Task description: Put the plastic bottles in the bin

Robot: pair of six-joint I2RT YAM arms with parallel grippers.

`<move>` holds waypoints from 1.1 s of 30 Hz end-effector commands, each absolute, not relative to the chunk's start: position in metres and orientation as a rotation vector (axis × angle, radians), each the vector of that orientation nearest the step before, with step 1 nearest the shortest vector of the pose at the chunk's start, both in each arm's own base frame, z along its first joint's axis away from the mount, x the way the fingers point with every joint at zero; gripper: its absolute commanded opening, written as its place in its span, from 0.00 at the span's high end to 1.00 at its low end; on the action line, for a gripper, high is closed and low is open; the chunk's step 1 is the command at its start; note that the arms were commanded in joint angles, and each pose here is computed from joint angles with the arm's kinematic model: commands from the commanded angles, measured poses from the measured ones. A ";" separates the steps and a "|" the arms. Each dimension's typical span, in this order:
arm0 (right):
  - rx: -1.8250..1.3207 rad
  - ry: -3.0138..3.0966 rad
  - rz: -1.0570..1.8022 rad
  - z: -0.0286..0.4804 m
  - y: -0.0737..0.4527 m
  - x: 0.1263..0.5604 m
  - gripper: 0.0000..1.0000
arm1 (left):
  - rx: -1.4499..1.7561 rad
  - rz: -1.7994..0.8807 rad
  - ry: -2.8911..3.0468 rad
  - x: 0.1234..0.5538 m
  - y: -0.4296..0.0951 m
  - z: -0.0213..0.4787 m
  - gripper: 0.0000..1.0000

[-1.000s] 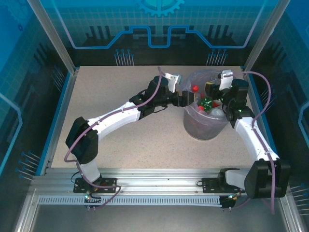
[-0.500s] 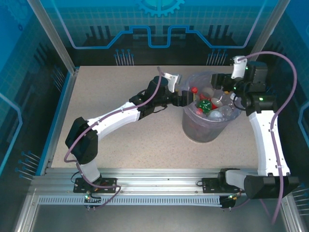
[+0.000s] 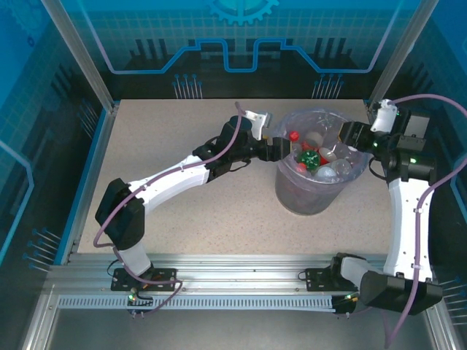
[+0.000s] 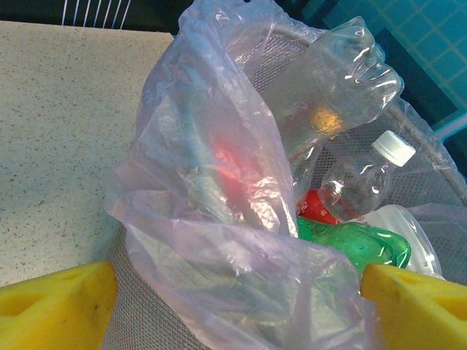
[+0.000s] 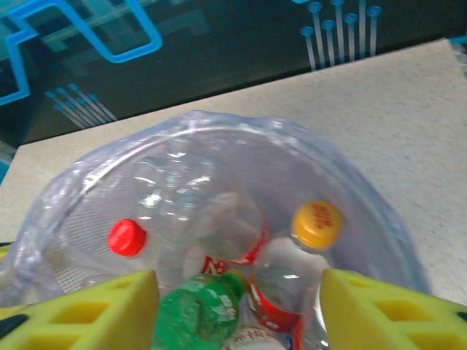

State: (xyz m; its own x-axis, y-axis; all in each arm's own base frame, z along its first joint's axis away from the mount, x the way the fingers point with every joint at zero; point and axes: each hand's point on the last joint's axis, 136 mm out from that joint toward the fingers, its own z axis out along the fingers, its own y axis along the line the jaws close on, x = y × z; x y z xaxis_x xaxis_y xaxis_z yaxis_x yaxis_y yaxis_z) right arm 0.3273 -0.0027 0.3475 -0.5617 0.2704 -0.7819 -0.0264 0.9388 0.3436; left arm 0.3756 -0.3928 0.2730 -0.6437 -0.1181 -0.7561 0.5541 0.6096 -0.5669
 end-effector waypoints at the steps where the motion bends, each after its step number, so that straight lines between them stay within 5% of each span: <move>1: 0.075 2.062 0.445 0.373 0.020 0.349 0.46 | 0.349 -0.999 2.108 0.370 -0.385 0.248 0.13; 8: 0.017 2.123 0.393 0.358 0.035 0.397 0.60 | 0.337 -0.991 2.115 0.370 -0.383 0.246 0.13; 15: 0.039 2.242 0.350 0.303 0.031 0.396 0.80 | 0.336 -0.986 2.110 0.370 -0.382 0.249 0.13; 33: 0.211 2.568 0.286 0.184 0.019 0.322 0.80 | 0.330 -0.980 2.118 0.372 -0.383 0.246 0.13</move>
